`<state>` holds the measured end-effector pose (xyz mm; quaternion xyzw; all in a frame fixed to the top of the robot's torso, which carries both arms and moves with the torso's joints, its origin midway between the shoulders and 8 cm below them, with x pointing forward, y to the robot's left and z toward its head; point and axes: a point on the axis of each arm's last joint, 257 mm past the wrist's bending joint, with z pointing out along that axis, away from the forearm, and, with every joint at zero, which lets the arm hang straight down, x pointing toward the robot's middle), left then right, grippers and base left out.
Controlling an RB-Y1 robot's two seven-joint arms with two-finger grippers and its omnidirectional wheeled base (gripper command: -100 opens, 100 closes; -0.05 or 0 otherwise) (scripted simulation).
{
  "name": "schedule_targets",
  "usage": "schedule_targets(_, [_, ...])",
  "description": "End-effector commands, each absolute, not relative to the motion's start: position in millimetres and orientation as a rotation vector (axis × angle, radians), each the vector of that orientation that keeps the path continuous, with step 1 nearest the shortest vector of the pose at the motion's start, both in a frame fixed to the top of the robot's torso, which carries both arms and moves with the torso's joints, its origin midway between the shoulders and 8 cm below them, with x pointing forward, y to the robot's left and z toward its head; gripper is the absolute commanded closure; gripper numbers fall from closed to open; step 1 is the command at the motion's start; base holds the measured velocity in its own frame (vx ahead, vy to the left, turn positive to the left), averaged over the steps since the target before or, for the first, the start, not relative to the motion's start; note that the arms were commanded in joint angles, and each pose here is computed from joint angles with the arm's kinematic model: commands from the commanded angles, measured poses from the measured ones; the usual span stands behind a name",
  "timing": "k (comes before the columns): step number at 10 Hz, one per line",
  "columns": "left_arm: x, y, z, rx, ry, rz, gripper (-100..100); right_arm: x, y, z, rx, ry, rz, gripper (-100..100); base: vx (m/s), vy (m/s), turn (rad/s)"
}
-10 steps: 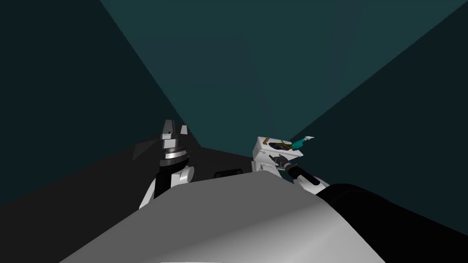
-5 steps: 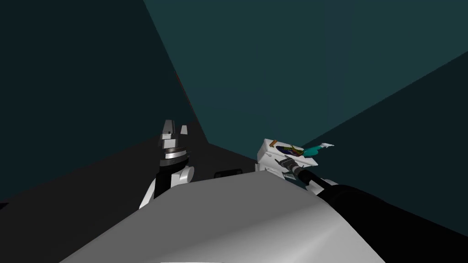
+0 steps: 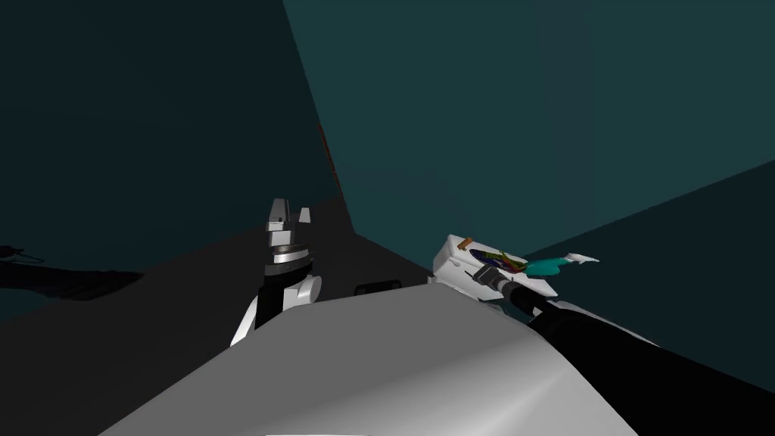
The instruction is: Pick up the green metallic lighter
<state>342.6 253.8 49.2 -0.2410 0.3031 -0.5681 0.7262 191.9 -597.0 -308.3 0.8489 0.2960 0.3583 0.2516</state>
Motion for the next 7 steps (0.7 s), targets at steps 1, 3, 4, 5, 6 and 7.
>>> schedule_targets(1, [342.6, 253.8, 49.2, -0.532, 0.668, -1.253, 0, 183.6, -602.8, -304.9, 2.277, 0.913, 0.916, -100, -0.042, 0.011, 0.254])
schedule_targets(3, [342.6, 253.8, 49.2, -0.532, 0.668, -1.253, 0, 170.2, -611.5, -304.7, 2.238, 1.038, 0.832, -100, -0.031, 0.006, 0.227])
schedule_targets(4, [342.6, 253.8, 49.2, -0.532, 0.669, -1.252, 0, 157.6, -619.5, -304.6, 2.198, 1.153, 0.755, -100, -0.029, 0.002, 0.32])
schedule_targets(5, [342.6, 253.8, 49.2, -0.532, 0.668, -1.253, 0, 156.3, -619.8, -304.8, 2.199, 1.159, 0.749, -100, -0.024, -0.004, 0.159])
schedule_targets(6, [342.6, 253.8, 49.2, -0.532, 0.669, -1.252, 0, 140.2, -627.6, -305.7, 2.164, 1.267, 0.668, -100, -0.027, 0.001, 0.222])
schedule_targets(7, [342.6, 253.8, 49.2, -0.532, 0.669, -1.253, 0, 142.0, -627.6, -305.1, 2.16, 1.277, 0.666, -100, -0.024, -0.004, 0.177])
